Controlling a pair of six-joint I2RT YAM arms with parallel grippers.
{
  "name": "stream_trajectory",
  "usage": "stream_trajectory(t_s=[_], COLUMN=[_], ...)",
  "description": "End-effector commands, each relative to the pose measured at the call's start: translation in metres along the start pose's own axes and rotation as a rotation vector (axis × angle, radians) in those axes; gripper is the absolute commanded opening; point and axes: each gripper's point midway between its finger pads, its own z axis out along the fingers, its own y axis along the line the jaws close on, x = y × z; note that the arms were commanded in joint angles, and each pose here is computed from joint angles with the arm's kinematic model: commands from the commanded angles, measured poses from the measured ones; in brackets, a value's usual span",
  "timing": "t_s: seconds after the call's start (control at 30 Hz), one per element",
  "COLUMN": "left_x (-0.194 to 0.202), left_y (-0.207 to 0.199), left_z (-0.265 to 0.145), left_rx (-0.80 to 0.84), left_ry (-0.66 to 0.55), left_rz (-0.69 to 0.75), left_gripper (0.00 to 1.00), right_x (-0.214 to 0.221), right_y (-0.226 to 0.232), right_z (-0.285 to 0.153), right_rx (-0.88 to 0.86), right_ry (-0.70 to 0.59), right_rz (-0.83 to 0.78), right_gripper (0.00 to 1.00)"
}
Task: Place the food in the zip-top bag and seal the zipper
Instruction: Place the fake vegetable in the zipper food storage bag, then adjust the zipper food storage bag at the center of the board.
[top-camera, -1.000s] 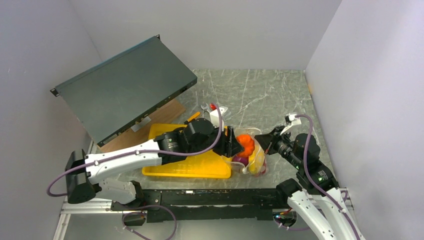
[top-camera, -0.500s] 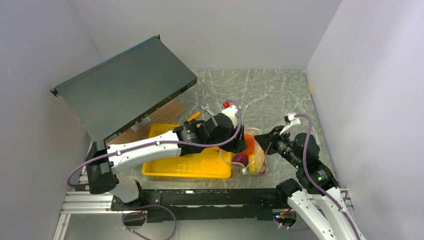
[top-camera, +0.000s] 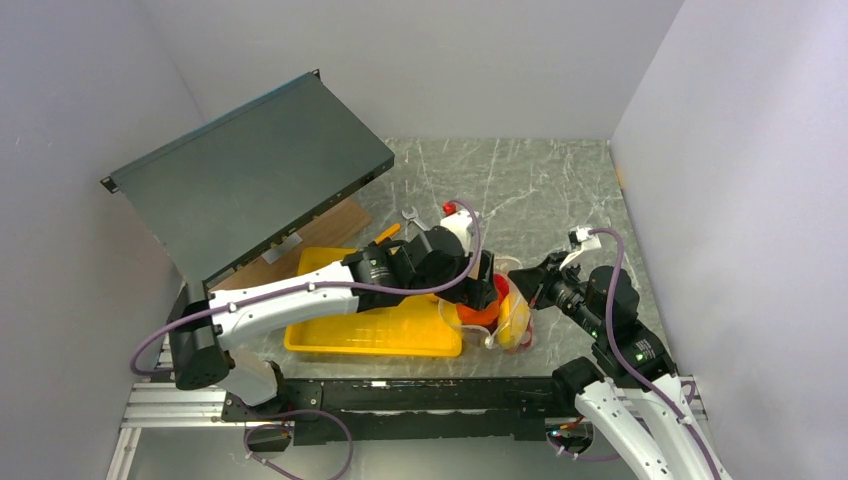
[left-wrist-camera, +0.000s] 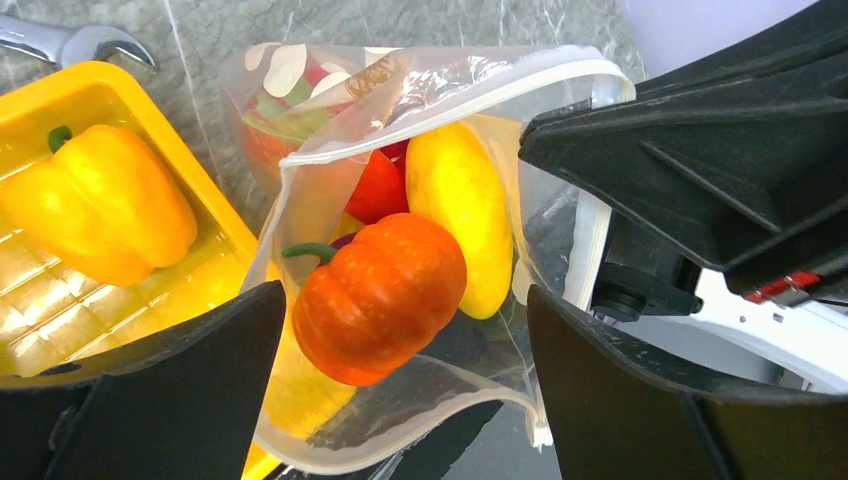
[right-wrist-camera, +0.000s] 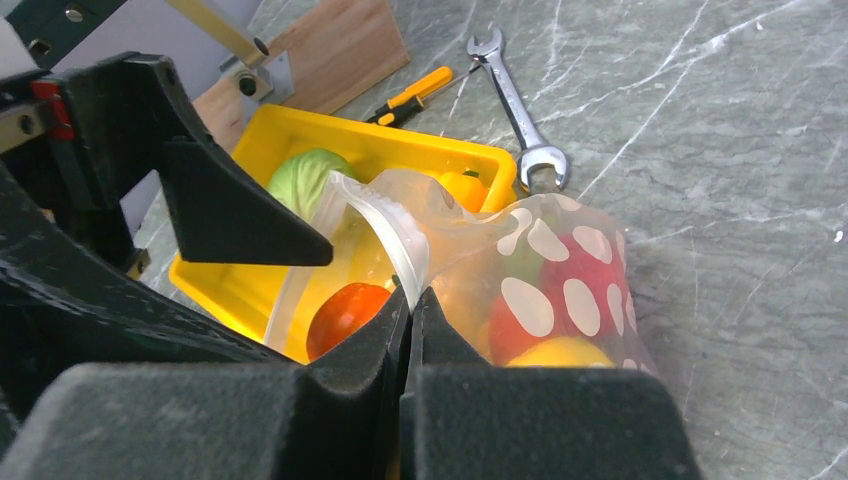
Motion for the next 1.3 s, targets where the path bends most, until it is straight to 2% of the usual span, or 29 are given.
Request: stream_trajectory(t_s=[0.0, 0.3, 0.5, 0.57, 0.73, 0.8, 0.97, 1.13, 1.27], left_x=[-0.027, -0.022, -0.002, 0.006, 0.019, 0.024, 0.016, -0.016, -0.058], left_y=[-0.005, 0.038, 0.049, 0.05, 0.042, 0.039, 0.026, 0.008, 0.009], left_z=[-0.032, -0.059, -0.042, -0.035, -0.022, -0.018, -0.01, -0.01, -0.011], left_rx=[0.02, -0.072, -0.039, -0.031, 0.041, 0.067, 0.116, 0.127, 0.024], left_ry=[-0.104, -0.189, -0.152, -0.126, -0.092, -0.082, -0.086, -0.139, -0.219], left_rz=[-0.004, -0.077, -0.122, -0.131, -0.147, -0.153, -0.143, -0.138, -0.245], left_gripper=[0.94, 0.78, 0.65, 0.58, 0.45, 0.37, 0.01, 0.0, 0.0], right_x=[-0.016, -0.017, -0.016, -0.015, -0.015, -0.014, -0.013, -0.014, -0.02], right_y=[0.009, 0.012, 0.014, 0.015, 0.015, 0.015, 0.015, 0.014, 0.003], right_z=[-0.004, -0.007, -0.007, -0.008, -0.01, -0.009, -0.009, -0.011, -0.009], right_rx=[-0.03, -0.037, -0.044, -0.044, -0.038, -0.032, -0.018, 0.011, 0.093], right_ry=[-0.054, -0.044, -0.031, -0.023, -0.006, 0.006, 0.04, 0.09, 0.131], right_rz=[-0.02, -0.018, -0.013, -0.011, -0.013, -0.013, -0.007, -0.011, -0.045], right_gripper=[0.0, 0.0, 0.0, 0.0, 0.0, 0.0, 0.0, 0.0, 0.0])
